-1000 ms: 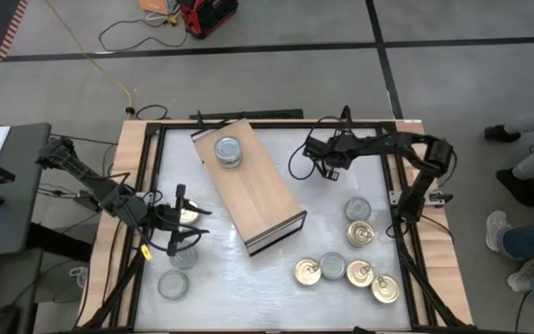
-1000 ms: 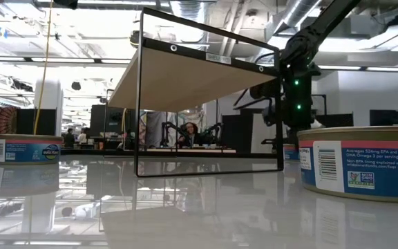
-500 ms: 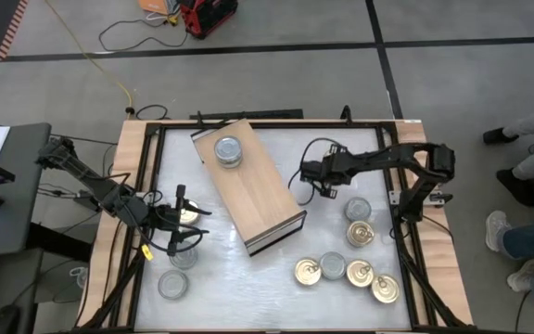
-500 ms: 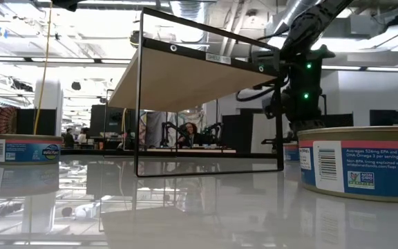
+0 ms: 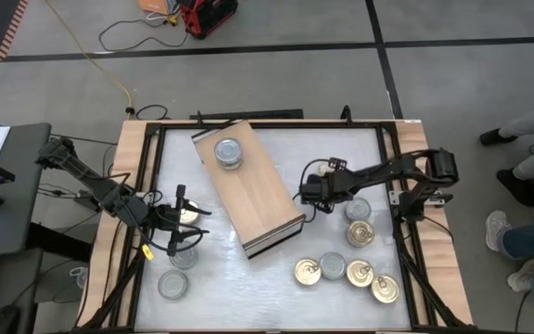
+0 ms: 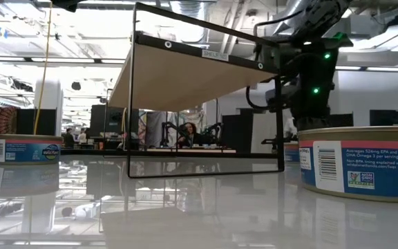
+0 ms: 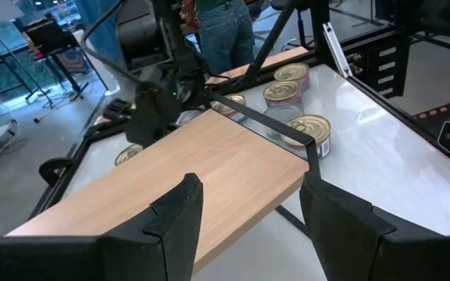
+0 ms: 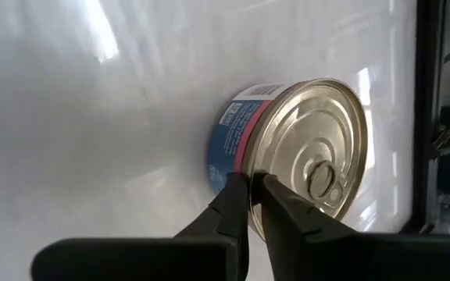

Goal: Stack canned seafood by type on shelf
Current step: Put the blue tuna can on the shelf

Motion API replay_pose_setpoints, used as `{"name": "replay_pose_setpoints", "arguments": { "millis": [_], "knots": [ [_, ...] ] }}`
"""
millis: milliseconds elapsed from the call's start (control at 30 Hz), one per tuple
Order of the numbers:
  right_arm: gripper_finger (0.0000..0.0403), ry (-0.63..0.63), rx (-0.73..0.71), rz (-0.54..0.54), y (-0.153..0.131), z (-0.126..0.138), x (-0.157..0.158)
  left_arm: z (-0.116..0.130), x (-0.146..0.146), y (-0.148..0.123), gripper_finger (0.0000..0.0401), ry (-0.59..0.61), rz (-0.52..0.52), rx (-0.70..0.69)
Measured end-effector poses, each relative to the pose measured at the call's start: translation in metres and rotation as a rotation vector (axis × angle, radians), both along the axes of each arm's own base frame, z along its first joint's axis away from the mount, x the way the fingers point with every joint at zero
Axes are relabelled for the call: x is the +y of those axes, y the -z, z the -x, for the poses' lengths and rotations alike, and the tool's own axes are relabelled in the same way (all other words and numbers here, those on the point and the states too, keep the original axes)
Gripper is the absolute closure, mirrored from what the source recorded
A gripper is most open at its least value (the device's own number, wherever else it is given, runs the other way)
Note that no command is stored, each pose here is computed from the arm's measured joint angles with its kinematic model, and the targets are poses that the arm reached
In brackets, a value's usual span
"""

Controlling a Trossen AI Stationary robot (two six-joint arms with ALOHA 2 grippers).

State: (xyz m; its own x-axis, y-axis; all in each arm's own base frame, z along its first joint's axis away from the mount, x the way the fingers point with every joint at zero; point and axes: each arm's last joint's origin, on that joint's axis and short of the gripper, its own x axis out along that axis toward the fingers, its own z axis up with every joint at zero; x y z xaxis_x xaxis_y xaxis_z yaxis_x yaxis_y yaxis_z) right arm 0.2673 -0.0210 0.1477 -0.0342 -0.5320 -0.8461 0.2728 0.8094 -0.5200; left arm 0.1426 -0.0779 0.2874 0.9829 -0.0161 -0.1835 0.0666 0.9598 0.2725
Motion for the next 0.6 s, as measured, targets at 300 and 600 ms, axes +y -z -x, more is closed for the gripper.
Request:
{"name": "replay_pose_setpoints", "arguments": {
  "millis": [300,600],
  "knots": [
    [0.0342,0.031,-0.228,-0.144,-0.057,0.023,-0.008,0.0,0.0,0.0,0.0197,0.001,-0.001,-0.003],
    [0.0229,0.137,-0.302,-0.325,-0.069,0.041,-0.059,-0.001,-0.001,-0.004,0.0197,0.034,0.02,-0.031]
  ]
}}
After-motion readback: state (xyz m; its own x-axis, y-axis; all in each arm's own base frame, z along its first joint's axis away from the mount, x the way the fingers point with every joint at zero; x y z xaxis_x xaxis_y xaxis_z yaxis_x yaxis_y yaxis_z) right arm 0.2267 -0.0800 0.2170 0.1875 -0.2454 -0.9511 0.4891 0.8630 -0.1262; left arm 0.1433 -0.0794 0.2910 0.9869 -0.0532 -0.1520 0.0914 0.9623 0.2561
